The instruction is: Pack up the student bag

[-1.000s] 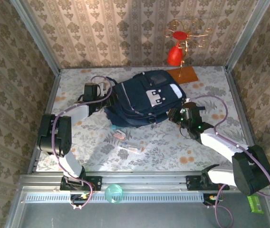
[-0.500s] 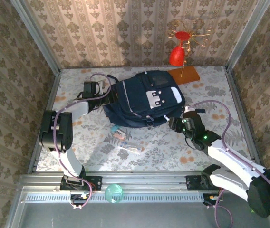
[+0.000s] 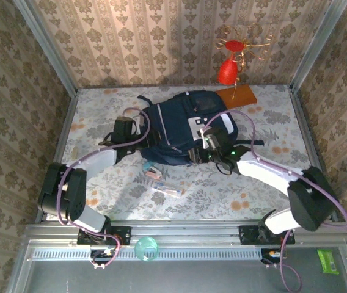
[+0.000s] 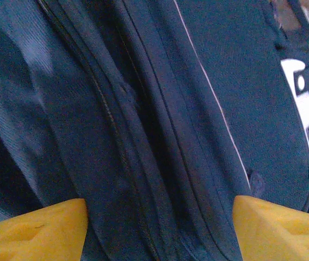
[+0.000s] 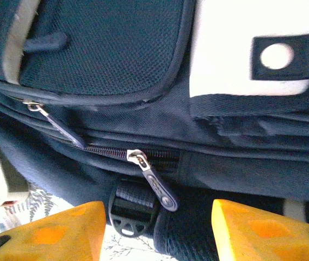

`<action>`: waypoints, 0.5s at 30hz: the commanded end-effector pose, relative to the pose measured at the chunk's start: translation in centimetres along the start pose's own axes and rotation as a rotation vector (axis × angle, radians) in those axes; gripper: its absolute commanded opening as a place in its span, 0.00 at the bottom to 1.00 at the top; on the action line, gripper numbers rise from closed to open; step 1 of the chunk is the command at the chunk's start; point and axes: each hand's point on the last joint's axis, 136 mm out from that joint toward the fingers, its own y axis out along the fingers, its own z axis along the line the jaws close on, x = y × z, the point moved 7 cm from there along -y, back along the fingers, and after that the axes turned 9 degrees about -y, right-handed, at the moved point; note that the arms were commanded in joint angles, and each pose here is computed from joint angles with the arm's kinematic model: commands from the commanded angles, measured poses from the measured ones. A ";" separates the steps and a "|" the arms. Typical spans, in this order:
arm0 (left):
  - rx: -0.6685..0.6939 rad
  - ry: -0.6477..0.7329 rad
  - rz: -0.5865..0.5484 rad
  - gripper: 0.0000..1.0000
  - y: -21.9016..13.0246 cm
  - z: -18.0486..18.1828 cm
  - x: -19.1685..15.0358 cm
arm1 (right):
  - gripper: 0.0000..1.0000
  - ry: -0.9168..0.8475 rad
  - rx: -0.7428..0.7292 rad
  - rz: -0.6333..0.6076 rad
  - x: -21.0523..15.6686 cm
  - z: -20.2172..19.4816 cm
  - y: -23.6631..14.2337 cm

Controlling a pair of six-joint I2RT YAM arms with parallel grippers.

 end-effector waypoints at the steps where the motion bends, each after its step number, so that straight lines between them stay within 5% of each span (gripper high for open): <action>1: -0.018 -0.036 0.027 0.70 0.3 -0.3 -0.7 | 0.55 -0.020 0.030 0.057 -0.1 0.4 1.2; 5: -0.057 -0.042 0.059 0.63 1.3 -0.9 -0.8 | 0.54 0.000 0.018 0.077 -0.4 0.2 2.6; 15: -0.033 -0.015 0.083 0.28 2.3 -0.1 -1.5 | 0.49 0.030 0.030 0.074 0.2 -0.1 4.4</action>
